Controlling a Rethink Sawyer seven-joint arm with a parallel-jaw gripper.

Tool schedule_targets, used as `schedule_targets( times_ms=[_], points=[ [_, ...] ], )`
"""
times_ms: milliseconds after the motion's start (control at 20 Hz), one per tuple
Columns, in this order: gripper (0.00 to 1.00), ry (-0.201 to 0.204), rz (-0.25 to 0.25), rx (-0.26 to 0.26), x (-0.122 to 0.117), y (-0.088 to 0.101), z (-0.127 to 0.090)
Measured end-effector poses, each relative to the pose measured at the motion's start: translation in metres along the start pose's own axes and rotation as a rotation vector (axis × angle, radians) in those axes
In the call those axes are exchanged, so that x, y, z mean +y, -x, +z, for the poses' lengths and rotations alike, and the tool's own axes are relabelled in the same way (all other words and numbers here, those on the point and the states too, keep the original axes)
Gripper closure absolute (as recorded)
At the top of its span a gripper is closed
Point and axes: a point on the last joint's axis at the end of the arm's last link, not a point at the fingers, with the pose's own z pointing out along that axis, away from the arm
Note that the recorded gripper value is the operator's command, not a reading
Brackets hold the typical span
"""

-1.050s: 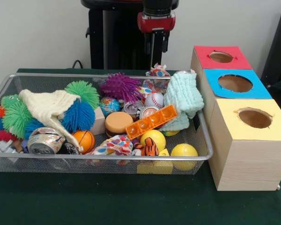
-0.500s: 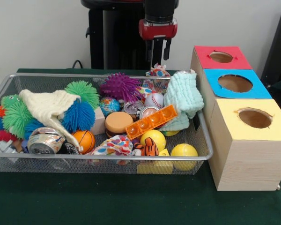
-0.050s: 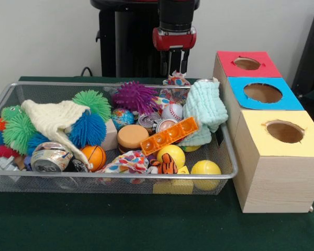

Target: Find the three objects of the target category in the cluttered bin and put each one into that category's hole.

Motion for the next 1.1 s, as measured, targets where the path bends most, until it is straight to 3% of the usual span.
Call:
schedule_targets(
  times_ms=[750,1100],
  points=[
    [0.0,0.007,-0.004,0.007,0.004,0.005,0.016],
    [0.0,0.016,-0.007,-0.004,0.02,0.006,0.033]
  ],
)
